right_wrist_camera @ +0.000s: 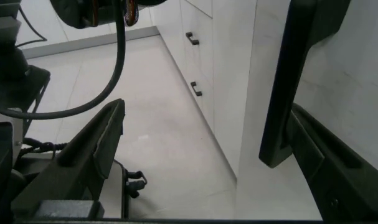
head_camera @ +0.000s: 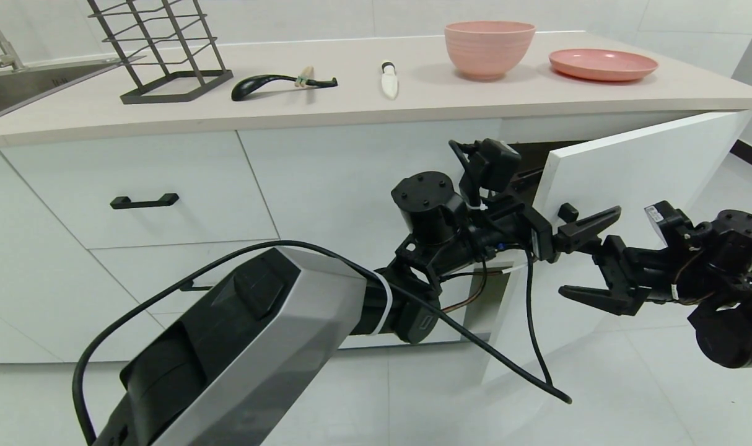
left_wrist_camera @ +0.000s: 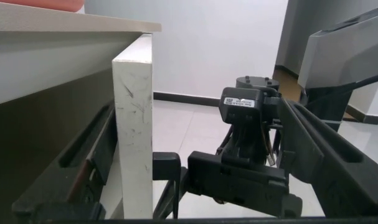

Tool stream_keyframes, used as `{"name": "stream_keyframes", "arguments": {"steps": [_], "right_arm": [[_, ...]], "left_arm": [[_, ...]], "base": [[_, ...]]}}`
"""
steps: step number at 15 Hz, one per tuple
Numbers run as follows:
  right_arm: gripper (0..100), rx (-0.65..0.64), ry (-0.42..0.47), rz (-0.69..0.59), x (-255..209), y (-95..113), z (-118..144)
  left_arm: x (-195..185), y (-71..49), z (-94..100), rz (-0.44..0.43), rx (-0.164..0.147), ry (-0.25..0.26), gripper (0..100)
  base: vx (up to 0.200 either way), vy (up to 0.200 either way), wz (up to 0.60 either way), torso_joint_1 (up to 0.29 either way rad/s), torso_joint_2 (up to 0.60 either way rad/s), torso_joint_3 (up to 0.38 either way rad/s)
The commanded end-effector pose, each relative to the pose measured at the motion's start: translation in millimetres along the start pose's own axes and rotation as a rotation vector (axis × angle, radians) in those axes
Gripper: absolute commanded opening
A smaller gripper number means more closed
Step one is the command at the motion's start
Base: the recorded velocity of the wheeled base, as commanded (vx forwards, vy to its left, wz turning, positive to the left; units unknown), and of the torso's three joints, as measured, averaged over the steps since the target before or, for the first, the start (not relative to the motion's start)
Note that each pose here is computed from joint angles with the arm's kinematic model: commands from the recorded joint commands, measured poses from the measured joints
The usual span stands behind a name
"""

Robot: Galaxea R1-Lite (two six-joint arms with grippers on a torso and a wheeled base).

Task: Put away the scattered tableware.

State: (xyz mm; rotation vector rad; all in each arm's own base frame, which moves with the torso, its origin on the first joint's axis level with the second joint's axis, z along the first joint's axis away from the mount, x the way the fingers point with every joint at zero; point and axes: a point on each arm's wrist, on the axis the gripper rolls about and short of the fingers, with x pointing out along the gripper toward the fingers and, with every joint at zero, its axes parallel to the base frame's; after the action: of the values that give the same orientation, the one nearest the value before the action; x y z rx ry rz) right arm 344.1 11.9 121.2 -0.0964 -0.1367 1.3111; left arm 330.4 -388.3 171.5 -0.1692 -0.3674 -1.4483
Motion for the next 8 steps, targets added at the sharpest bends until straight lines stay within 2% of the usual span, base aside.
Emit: {"name": "stream_keyframes", "arguments": {"steps": [1,4,8], "right_arm": [[100,0.003,0.000,-0.017,0,-1,-2],[100,-0.029,0.005,-0.100,-24,-8,5],[100,-0.087,0.013,-0.153,-45,-5,18]], "left_arm": [[1,-1.3,-2.0,-0.011,-0.005,0.005,100],[1,-2.7,-3.2,-0.010,-0.008,0.007,100],[2,-5.5,-9.2,-0.009,-0.016,0.012,100]], "base": [[0.000,0.000,0.00,0.000,0.00,0.000],[0.000,0.000,0.00,0.000,0.00,0.000],[0.000,0.000,0.00,0.000,0.00,0.000]]}}
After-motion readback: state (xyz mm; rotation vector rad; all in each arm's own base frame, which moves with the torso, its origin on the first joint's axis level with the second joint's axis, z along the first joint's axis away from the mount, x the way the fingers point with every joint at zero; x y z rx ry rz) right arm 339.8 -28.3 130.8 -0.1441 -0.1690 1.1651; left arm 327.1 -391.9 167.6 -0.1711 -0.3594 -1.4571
